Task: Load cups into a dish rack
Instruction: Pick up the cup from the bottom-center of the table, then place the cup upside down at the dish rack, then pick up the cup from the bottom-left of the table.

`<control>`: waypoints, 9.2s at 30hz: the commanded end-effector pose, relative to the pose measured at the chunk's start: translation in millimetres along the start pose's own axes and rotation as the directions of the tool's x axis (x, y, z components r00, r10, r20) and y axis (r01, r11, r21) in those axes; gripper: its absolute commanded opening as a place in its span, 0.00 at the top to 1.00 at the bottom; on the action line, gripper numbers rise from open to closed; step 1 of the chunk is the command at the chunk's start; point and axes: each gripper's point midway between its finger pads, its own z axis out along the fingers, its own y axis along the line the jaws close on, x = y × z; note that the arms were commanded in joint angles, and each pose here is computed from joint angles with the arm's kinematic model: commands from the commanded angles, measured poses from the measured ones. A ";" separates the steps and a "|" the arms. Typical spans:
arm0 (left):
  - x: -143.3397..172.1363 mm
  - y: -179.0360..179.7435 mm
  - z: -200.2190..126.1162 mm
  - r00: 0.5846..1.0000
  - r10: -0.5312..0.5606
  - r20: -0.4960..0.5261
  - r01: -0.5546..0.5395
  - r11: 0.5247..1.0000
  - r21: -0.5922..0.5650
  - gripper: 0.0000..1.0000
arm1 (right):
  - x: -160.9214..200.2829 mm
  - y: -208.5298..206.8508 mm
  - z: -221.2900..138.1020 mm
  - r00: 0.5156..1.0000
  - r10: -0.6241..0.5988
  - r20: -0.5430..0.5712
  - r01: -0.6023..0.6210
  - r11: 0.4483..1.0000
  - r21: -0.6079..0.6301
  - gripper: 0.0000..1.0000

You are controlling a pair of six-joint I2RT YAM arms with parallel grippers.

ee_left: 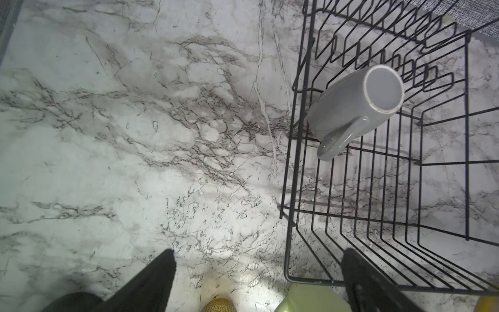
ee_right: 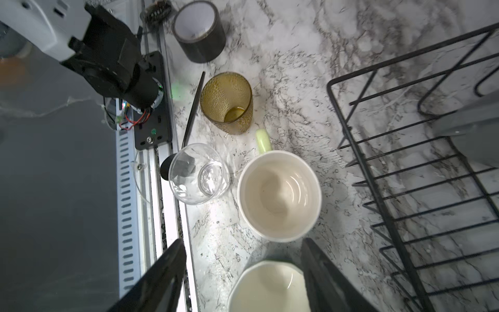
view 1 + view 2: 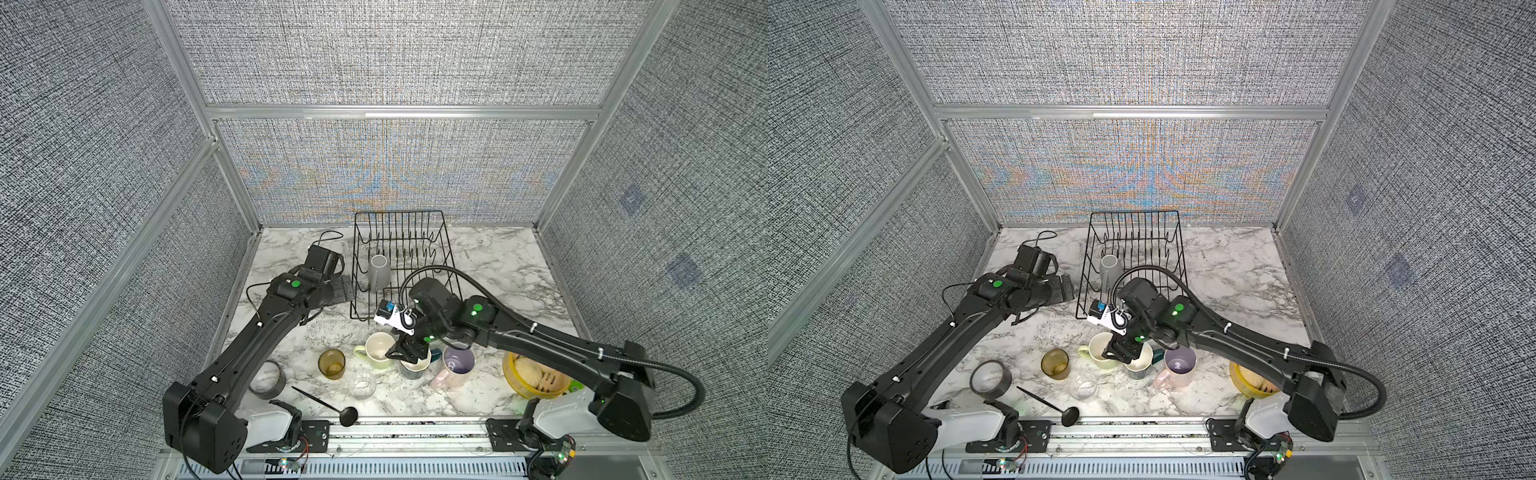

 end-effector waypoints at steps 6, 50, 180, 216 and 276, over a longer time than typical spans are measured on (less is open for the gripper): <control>5.0 25.9 1.5 1.000 -0.026 -0.016 0.024 0.995 -0.096 0.02 | 0.2 46.8 42.5 0.985 -0.113 -0.133 0.099 0.989 -0.106 0.36; 7.5 74.4 12.7 0.934 -0.351 -0.069 0.357 0.928 0.109 0.00 | 16.5 95.0 111.7 0.953 -0.154 -0.261 0.112 0.980 -0.166 1.00; -40.0 -210.8 119.0 0.882 0.458 -0.113 -0.432 0.880 0.198 0.47 | 82.9 -166.6 -189.0 0.428 0.600 0.676 -0.865 0.490 0.112 0.31; -30.1 -212.1 189.3 0.865 0.470 -0.176 -0.457 0.882 0.111 0.35 | 97.7 -141.9 -198.4 0.490 0.571 0.659 -0.841 0.510 0.184 0.31; 142.9 11.1 8.1 0.924 0.085 -0.373 -0.122 0.990 -0.076 0.33 | 101.1 -203.3 -198.7 0.484 0.543 0.686 -0.868 0.394 0.301 0.01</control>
